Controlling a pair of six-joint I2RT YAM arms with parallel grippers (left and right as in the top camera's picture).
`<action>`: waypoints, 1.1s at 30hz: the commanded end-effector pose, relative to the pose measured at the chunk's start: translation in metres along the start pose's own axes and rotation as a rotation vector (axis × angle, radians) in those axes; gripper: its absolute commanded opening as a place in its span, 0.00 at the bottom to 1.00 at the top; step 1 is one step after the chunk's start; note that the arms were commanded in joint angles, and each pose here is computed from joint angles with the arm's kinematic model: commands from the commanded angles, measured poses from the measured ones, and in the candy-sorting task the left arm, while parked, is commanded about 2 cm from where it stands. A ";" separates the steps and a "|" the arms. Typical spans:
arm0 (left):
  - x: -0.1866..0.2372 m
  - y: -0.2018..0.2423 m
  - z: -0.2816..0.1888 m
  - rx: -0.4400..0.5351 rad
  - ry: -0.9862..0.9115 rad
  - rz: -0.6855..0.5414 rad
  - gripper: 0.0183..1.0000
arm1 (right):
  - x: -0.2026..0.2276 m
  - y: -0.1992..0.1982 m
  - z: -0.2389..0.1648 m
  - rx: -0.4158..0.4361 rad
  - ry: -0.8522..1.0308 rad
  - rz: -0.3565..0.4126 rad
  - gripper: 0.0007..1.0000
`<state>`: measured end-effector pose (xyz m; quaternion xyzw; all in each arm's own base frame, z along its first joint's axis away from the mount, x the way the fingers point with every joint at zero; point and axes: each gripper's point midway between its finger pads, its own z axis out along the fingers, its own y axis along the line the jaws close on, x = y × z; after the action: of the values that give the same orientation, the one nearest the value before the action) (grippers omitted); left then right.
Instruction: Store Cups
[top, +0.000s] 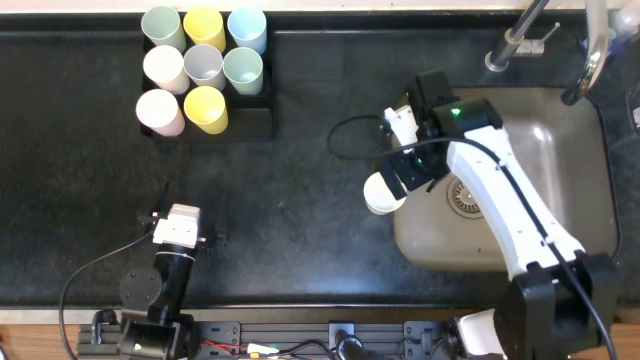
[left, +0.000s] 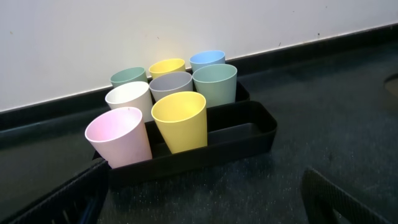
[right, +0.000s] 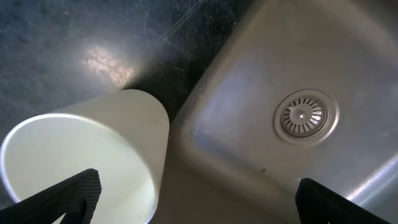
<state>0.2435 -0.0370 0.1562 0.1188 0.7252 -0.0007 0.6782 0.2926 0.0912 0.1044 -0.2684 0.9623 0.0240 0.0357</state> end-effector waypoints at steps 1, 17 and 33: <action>0.000 0.001 -0.001 -0.006 -0.003 0.014 1.00 | -0.011 -0.001 0.002 -0.010 -0.008 -0.012 1.00; 0.000 0.001 -0.001 -0.006 -0.003 0.014 1.00 | -0.013 0.009 0.003 -0.072 -0.020 -0.011 0.95; 0.000 0.001 -0.001 -0.006 -0.003 0.014 1.00 | -0.016 0.015 0.008 -0.075 -0.004 -0.034 0.04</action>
<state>0.2435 -0.0370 0.1562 0.1189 0.7252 -0.0006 0.6782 0.2900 0.1054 0.0886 -0.2775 0.9587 0.0608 0.0089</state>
